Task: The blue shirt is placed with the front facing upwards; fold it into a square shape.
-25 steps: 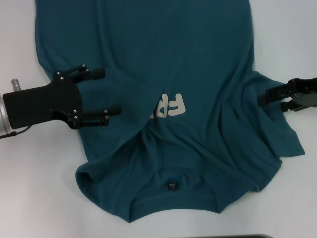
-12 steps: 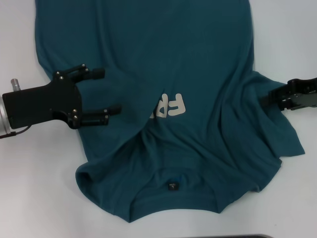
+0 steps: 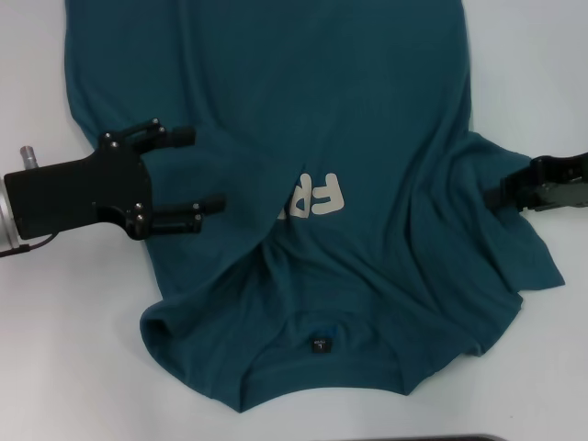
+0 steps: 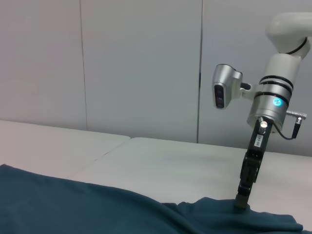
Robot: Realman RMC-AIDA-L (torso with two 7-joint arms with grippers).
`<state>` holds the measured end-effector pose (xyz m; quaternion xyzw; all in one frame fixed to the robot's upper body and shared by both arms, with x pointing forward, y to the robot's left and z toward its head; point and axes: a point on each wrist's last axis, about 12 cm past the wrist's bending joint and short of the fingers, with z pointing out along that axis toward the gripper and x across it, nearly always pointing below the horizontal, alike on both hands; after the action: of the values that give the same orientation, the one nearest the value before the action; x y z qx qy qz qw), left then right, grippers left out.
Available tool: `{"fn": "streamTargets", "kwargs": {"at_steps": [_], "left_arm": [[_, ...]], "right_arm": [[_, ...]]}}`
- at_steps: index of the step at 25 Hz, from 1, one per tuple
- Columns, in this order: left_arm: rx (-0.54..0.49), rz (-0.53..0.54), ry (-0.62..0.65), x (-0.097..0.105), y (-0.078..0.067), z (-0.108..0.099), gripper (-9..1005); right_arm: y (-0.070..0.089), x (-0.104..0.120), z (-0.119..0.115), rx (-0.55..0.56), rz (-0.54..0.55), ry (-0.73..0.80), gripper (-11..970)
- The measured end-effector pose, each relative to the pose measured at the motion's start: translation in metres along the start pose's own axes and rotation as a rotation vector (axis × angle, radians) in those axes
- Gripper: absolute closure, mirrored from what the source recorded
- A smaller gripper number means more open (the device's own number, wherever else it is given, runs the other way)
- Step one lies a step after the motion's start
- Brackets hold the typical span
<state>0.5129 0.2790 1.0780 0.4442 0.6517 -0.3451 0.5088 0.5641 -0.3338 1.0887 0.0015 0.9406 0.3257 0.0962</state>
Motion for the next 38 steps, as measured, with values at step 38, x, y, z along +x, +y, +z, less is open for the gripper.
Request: {"fn": "streamTargets", "kwargs": {"at_steps": [38], "left_arm": [[-0.005,0.008,-0.013,-0.0025,-0.0002,0.0016,92]], "right_arm": [[-0.0018,-0.0071,-0.003,0.016,-0.049,-0.04,825]]}}
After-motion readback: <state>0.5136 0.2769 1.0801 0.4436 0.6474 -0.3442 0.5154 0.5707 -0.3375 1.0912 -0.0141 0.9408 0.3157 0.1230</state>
